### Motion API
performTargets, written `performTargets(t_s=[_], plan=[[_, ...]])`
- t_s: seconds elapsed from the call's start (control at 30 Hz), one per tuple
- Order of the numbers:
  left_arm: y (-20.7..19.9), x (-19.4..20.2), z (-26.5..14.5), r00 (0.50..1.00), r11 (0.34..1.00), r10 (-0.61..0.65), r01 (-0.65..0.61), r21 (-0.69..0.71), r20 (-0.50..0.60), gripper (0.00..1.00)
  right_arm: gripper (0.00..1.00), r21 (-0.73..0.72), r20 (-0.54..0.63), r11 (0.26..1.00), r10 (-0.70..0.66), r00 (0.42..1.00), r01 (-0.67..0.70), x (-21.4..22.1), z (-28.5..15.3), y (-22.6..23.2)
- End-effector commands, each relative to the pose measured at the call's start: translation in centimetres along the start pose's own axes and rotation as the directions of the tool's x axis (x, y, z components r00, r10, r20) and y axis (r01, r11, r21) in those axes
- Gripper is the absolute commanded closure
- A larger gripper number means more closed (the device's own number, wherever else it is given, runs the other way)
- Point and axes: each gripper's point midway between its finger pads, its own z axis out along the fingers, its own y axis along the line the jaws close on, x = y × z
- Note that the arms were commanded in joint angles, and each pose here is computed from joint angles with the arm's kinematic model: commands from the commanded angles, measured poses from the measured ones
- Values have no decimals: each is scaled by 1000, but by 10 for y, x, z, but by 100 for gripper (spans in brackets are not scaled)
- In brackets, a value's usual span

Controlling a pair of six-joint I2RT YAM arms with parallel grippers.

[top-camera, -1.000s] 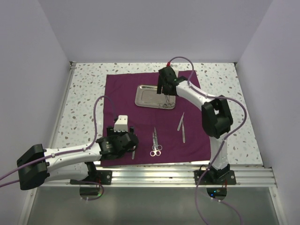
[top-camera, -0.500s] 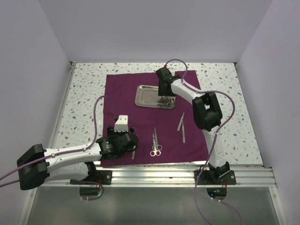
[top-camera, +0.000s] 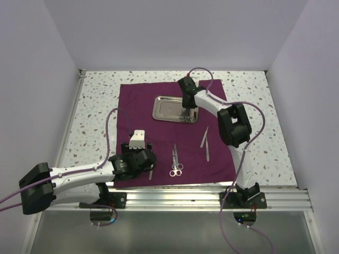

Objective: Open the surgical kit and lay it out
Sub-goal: Pick up the medical item from the container.

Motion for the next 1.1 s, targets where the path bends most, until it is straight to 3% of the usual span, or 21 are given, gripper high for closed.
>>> performTargets(t_s=[0.0, 0.13, 0.67, 1.07], plan=[[-2, -6, 1, 1000, 1000, -14, 14, 3, 28, 20, 83, -18, -139, 1000, 3, 990, -6, 53, 22, -5], [-3, -6, 2, 1000, 1000, -14, 14, 3, 28, 20, 100, -39, -166, 999, 18, 986, -24, 64, 27, -5], [-2, -6, 2, 1000, 1000, -13, 13, -1, 29, 21, 100, -123, -3, 991, 48, 999, -48, -18, -59, 1], [-1, -6, 1, 999, 1000, -15, 15, -3, 29, 21, 100, -229, 49, 970, 89, 995, -75, -29, -119, 3]])
